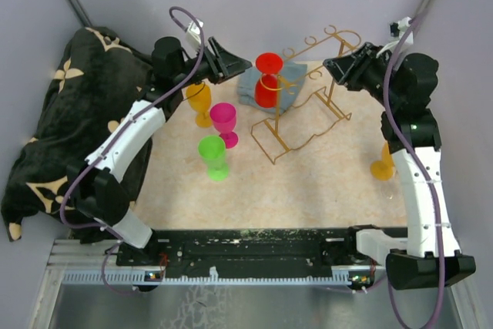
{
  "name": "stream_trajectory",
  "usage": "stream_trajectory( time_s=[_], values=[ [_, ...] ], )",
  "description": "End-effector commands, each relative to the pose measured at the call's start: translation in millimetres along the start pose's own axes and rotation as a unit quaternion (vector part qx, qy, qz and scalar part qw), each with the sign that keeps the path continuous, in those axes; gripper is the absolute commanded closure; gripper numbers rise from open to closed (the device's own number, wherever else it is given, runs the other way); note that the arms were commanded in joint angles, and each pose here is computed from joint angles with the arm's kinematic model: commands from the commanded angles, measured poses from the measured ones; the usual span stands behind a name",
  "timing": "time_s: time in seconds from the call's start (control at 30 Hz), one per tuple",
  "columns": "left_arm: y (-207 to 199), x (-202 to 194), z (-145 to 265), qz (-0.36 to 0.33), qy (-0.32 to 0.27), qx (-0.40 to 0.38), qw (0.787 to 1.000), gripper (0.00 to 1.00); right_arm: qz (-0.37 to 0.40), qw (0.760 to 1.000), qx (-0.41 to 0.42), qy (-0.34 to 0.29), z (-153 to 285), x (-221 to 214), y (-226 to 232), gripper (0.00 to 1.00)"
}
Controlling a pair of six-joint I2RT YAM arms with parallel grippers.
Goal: Place the wine glass upside down on the wine glass rack
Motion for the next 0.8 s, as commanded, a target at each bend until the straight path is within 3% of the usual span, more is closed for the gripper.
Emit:
stream_trajectory(
  time_s=[0.0,0.13,0.33,0.77],
  values=[
    [-7,15,20,-0.040,-0.031,0.003,0.999,0.38,0.029,0.991,-0.130,-0.023,7,19,-22,0.64],
    [-4,17,32,-0.061,-0.036,0.012,0.997,0.38,0.025,0.965,-0.262,-0.015,14,24,-49,0.64],
    [-2,11,43,-0.072,-0.042,0.011,0.996,0.38,0.045,0.896,-0.438,0.054,31,8,-98,0.64],
    [8,-6,49,-0.087,-0.011,0.011,0.996,0.37,0.006,0.821,-0.551,0.149,57,-52,-175,0.69]
  ],
)
Point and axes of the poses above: each gripper's point midway between its finger pads, its own z axis back along the fingers, its own y axis along the line the jaws close on, x = y × z, the point moved 6 cm from there along z, back along the fingers, and after that the axes turned 2 degrees about -z, right-handed, at the moved point
